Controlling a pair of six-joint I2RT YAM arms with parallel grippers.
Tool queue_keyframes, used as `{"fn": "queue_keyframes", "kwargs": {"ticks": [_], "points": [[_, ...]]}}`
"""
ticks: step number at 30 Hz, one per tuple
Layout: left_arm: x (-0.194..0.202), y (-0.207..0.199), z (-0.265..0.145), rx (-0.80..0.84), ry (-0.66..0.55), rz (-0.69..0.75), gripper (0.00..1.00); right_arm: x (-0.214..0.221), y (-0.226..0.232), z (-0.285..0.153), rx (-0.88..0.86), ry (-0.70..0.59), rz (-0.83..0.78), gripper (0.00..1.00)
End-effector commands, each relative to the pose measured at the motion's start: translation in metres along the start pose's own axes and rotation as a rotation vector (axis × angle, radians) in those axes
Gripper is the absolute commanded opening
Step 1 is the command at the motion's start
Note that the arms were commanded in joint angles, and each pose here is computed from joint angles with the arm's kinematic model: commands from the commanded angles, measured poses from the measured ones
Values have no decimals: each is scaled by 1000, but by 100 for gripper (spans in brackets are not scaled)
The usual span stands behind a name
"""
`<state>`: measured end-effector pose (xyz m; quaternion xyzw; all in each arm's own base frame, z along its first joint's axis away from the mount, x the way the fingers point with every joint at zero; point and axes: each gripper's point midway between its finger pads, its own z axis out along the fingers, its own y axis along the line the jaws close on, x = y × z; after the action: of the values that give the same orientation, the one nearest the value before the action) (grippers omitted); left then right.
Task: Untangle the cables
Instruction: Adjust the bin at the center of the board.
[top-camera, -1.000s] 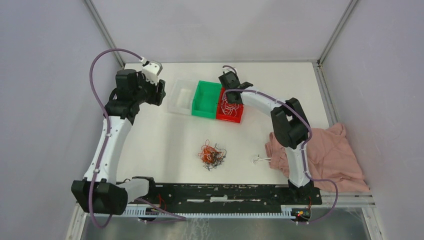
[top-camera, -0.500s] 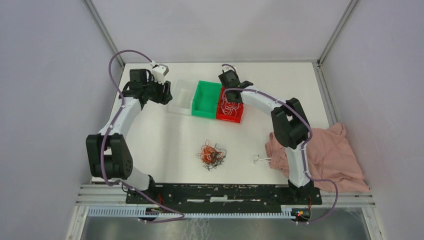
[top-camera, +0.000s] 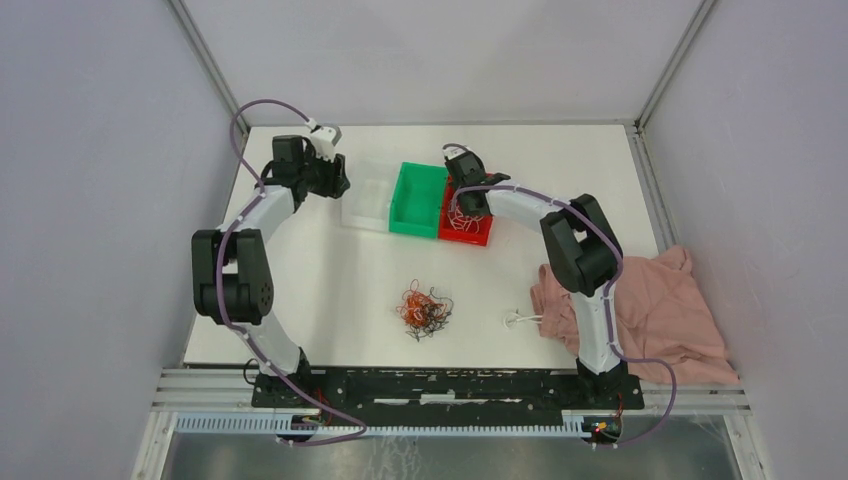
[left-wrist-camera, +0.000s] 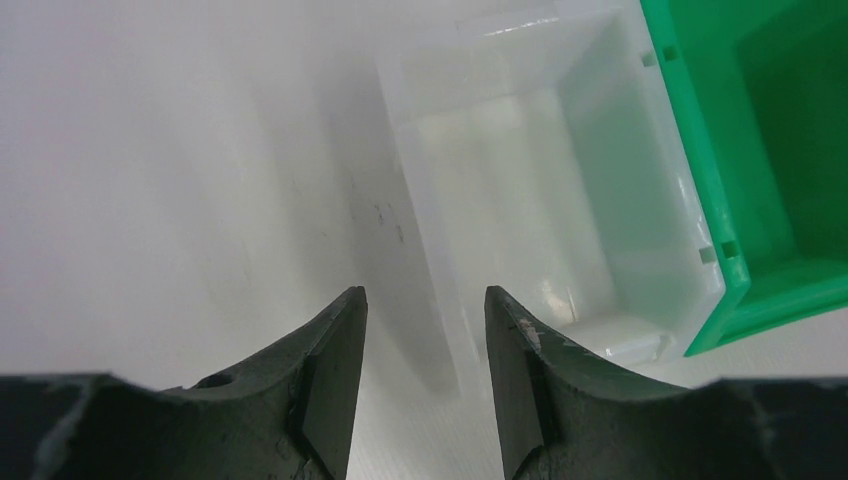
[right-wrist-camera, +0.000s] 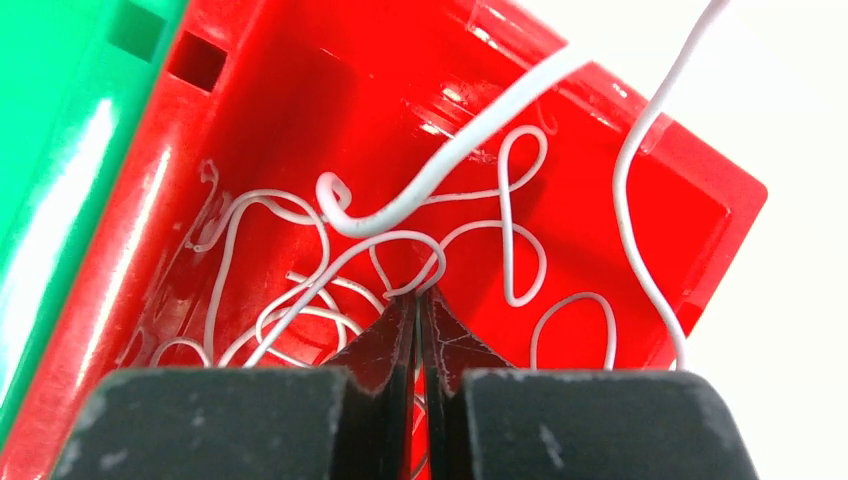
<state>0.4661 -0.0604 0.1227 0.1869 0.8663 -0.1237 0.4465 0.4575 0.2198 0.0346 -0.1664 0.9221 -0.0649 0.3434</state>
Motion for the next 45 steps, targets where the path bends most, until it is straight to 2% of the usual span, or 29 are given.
{"fn": "queue_keyframes", "kwargs": {"ticks": [1, 8, 14, 16, 17, 21, 24, 26, 33, 38, 45], "points": [[-22, 6, 17, 11, -76, -44, 52, -24, -2, -4, -41, -83, -23, 7], [15, -7, 23, 69, -1, -86, 39, -30, 3, -4, -75, -114, -43, 8], [30, -19, 6, 80, 13, -85, 31, -41, -10, -10, -45, -144, 5, 11], [33, -24, -2, 85, 12, -77, 28, -48, -15, -16, -41, -161, 20, 19], [36, -26, -6, 86, 16, -80, 27, -51, -17, -19, -41, -169, 26, 28], [41, -40, -25, 105, 13, -102, 26, -62, -20, -41, -65, -204, 53, 54], [37, -46, -40, 96, -21, -121, 26, -66, -22, -61, -95, -223, 75, 64], [32, -44, -48, 63, -47, -143, 26, -66, -21, -74, -127, -222, 78, 66], [22, -45, -67, 6, -102, -201, 28, -58, -2, -111, -286, -162, 105, 65], [32, -45, -65, -16, -102, -260, 29, -68, 14, -136, -402, -161, 230, 64], [51, -23, -63, -176, -143, -373, 26, -61, -10, -165, -317, -179, 364, 70]]}}
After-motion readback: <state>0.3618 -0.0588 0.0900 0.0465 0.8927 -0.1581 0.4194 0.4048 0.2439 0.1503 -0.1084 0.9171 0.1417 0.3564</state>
